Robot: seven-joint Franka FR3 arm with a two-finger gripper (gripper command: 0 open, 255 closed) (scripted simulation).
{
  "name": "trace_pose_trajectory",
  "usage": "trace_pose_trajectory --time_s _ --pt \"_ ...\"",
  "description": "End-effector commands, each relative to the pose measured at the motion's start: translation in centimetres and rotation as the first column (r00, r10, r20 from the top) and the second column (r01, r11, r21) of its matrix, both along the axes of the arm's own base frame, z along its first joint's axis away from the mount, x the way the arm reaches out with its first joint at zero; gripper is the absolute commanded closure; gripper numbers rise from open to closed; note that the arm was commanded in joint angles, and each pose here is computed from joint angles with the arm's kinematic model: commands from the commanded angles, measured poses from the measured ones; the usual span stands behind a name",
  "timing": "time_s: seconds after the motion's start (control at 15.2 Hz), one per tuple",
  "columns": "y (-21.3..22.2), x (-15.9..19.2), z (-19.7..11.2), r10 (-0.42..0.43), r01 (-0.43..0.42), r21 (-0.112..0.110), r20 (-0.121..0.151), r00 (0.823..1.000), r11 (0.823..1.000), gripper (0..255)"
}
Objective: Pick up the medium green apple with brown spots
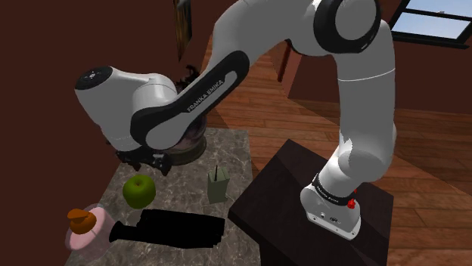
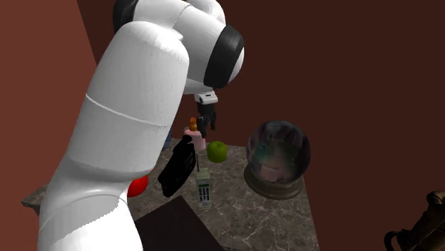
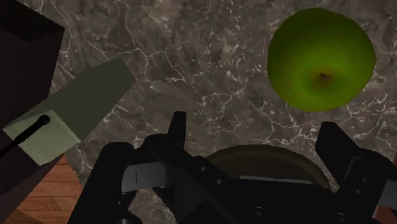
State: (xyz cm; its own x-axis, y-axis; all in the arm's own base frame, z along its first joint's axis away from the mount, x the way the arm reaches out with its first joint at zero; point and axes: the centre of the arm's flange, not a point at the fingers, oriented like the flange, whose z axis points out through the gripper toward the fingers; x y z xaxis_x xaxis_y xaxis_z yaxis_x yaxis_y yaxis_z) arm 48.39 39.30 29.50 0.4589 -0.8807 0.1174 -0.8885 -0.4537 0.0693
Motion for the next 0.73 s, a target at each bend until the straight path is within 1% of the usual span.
trace_pose_trajectory --time_s 0.0,0.13,0.33,0.66 --pt "1.1 2.2 -1.7 -0.055 0.056 -0.009 0.009 0.998 0.998 0" --pt "2.0 4.3 -3.1 -0.108 0.108 -0.013 0.016 0.994 0.994 0" --pt "3.2 7.5 -5.2 -0.185 0.186 -0.020 0.028 0.982 0.982 0" --pt "3.2 7.7 -7.5 -0.190 0.191 -0.020 0.029 0.981 0.981 0"
